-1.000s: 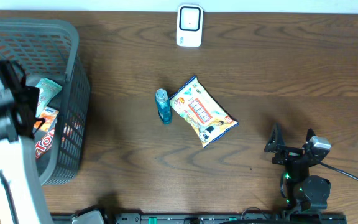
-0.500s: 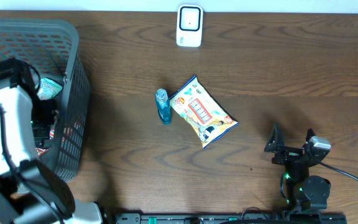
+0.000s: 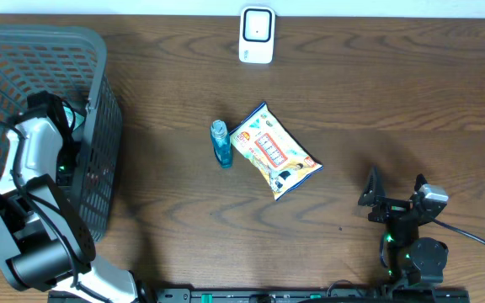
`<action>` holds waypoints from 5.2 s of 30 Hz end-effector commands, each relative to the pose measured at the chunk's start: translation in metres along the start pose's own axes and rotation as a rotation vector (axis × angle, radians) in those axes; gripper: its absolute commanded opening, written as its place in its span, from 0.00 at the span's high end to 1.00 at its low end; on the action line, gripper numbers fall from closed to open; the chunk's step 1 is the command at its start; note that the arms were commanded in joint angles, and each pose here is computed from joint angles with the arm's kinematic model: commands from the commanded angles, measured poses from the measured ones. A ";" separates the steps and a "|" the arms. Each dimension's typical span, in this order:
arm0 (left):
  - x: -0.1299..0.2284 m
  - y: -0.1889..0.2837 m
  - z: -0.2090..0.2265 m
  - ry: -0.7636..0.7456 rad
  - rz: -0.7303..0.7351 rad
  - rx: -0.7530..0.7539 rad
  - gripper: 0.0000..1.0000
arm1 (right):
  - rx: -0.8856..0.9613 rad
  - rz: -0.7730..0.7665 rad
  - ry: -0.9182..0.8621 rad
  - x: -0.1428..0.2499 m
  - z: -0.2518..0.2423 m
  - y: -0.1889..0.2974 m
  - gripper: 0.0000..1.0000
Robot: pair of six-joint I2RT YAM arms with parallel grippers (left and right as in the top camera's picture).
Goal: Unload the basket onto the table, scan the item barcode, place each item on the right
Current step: 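Reach the left gripper into the basket and grasp the red TOP wafer, then lift the TOP wafer out and carry it right of the yellow bag, then open the left gripper to release the wafer on the table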
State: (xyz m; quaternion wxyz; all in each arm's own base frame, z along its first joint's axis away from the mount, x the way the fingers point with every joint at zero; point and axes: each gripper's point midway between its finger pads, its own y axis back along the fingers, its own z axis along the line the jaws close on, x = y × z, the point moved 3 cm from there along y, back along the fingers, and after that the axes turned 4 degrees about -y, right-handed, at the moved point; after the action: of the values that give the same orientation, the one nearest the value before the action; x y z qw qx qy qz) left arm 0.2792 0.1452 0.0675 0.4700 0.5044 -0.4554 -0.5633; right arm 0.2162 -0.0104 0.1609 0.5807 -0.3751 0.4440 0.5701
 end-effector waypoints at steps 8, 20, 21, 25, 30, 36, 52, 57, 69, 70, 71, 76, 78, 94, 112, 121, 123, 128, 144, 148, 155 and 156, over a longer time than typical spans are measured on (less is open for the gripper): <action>0.003 -0.035 0.000 -0.060 -0.043 0.040 0.12 | -0.007 0.001 0.014 0.001 0.002 0.000 0.01; 0.023 -0.075 0.056 0.056 -0.070 -0.122 0.92 | -0.007 0.001 0.014 0.001 0.002 0.000 0.01; 0.024 -0.076 0.059 0.058 -0.066 -0.131 0.92 | -0.007 0.001 0.014 0.001 0.002 0.000 0.01; 0.024 -0.069 0.062 0.056 -0.064 -0.135 0.92 | -0.007 0.001 0.014 0.001 0.002 0.000 0.01; 0.013 -0.027 0.053 0.030 -0.114 -0.022 0.93 | -0.007 0.001 0.014 0.001 0.002 0.000 0.01; -0.005 0.045 0.049 0.026 -0.261 0.219 0.93 | -0.007 0.001 0.014 0.001 0.002 0.000 0.01; 0.013 0.250 0.069 -0.033 -0.514 1.143 0.93 | -0.007 0.001 0.014 0.001 0.002 0.000 0.01; 0.049 0.326 0.080 -0.180 -0.483 1.547 0.93 | -0.007 0.001 0.014 0.001 0.002 0.000 0.01; 0.145 0.344 0.065 -0.587 -0.061 1.740 0.93 | -0.007 0.001 0.014 0.001 0.002 0.000 0.01; 0.154 0.342 0.061 -0.635 -0.037 1.736 0.93 | -0.007 0.001 0.014 0.001 0.002 0.000 0.01; 0.163 0.339 0.058 -0.675 -0.016 1.727 0.93 | -0.007 0.001 0.014 0.001 0.002 0.000 0.01; 0.221 0.311 0.026 -0.835 0.119 1.612 0.93 | -0.007 0.001 0.014 0.001 0.002 0.000 0.01; 0.246 0.301 0.012 -0.874 0.143 1.573 0.93 | -0.007 0.001 0.014 0.001 0.002 0.000 0.01; 0.422 0.190 -0.043 -1.039 -0.093 1.380 0.93 | -0.007 0.001 0.014 0.001 0.002 0.000 0.01; 0.482 0.092 -0.054 -1.243 -0.126 1.301 0.93 | -0.007 0.001 0.014 0.001 0.002 0.000 0.01; 0.490 0.091 -0.046 -1.318 -0.157 1.312 0.92 | -0.007 0.001 0.014 0.001 0.002 0.000 0.01; 0.490 0.091 -0.046 -1.318 -0.157 1.311 0.92 | -0.007 0.001 0.014 0.001 0.002 0.000 0.01; 0.494 0.088 -0.043 -1.330 -0.153 1.309 0.92 | -0.007 0.001 0.014 0.001 0.002 0.000 0.01; 0.515 0.072 -0.034 -1.365 -0.132 1.325 0.72 | -0.007 0.001 0.014 0.001 0.002 0.000 0.01; 0.525 0.082 -0.031 -1.451 -0.129 1.368 0.60 | -0.007 0.001 0.014 0.001 0.002 0.000 0.01; 0.521 0.104 -0.028 -1.535 -0.171 1.383 0.43 | -0.007 0.001 0.014 0.001 0.002 0.000 0.01; 0.516 0.109 -0.028 -1.543 -0.188 1.379 0.40 | -0.007 0.001 0.014 0.001 0.002 0.000 0.01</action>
State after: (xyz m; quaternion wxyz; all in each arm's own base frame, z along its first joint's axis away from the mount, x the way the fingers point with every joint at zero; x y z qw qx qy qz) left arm 0.2840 -0.3799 0.0683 -0.3485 0.1977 -0.8237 -0.4012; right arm 0.2162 -0.0104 0.1608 0.5807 -0.3751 0.4440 0.5701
